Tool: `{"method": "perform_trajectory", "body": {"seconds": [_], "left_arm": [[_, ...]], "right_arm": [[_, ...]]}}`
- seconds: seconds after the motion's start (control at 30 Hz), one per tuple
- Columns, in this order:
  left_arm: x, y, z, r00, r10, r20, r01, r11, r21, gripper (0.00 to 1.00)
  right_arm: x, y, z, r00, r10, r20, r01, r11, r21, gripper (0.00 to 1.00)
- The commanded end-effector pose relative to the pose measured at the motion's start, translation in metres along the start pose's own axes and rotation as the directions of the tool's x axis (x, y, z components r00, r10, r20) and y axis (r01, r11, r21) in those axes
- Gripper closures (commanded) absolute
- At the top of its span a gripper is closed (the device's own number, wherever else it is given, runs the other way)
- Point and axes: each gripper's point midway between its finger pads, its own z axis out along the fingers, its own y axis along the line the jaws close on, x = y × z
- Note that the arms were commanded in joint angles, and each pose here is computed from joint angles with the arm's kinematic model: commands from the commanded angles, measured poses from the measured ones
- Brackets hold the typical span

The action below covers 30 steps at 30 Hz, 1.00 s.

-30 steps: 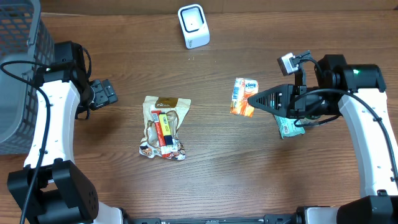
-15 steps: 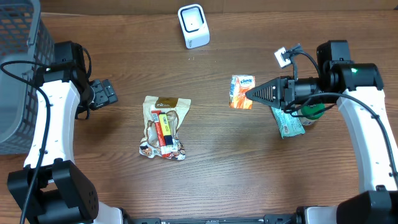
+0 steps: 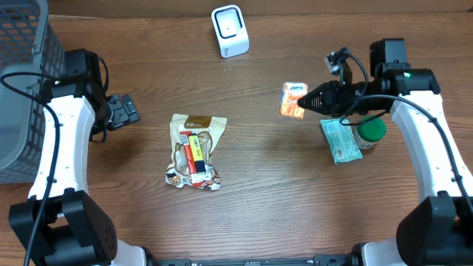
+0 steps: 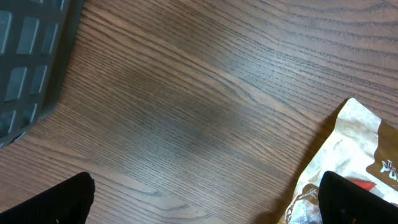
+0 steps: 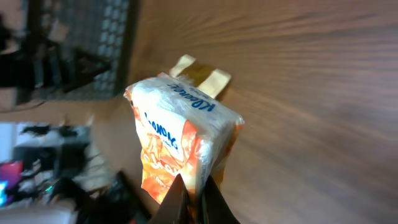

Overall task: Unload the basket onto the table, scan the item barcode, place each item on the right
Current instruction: 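Carry the tissue pack up toward the white scanner, then hold the tissue pack in front of the white scanner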

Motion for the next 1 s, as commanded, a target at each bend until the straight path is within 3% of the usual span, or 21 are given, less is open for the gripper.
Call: {"method": "perform_trajectory", "body": {"seconds": [0.0, 0.2, 0.4, 0.7, 0.97], "left_arm": [[-0.004, -0.002, -0.001, 1.0, 0.017, 0.007, -0.017, 1.0, 0.001, 0.0], [-0.004, -0.002, -0.001, 1.0, 0.017, 0.007, -0.017, 1.0, 0.001, 0.0], [-0.004, -0.002, -0.001, 1.0, 0.017, 0.007, -0.017, 1.0, 0.001, 0.0], [-0.004, -0.002, -0.001, 1.0, 0.017, 0.007, -0.017, 1.0, 0.001, 0.01], [-0.004, -0.002, -0.001, 1.0, 0.017, 0.007, -0.017, 1.0, 0.001, 0.0]], "right_arm": [[-0.006, -0.019, 0.012, 0.999, 0.034, 0.012, -0.036, 0.989, 0.144, 0.96], [-0.029, -0.017, 0.037, 0.987, -0.152, 0.045, 0.129, 0.935, 0.331, 0.96], [-0.056, -0.016, 0.046, 0.955, -0.273, 0.114, 0.174, 0.829, 0.531, 0.96], [-0.109, 0.052, 0.009, 0.902, -0.332, 0.277, 0.16, 0.852, 0.499, 0.97], [-0.171, 0.093, -0.037, 0.742, -0.464, 0.484, 0.156, 0.822, 0.548, 0.96]]}}
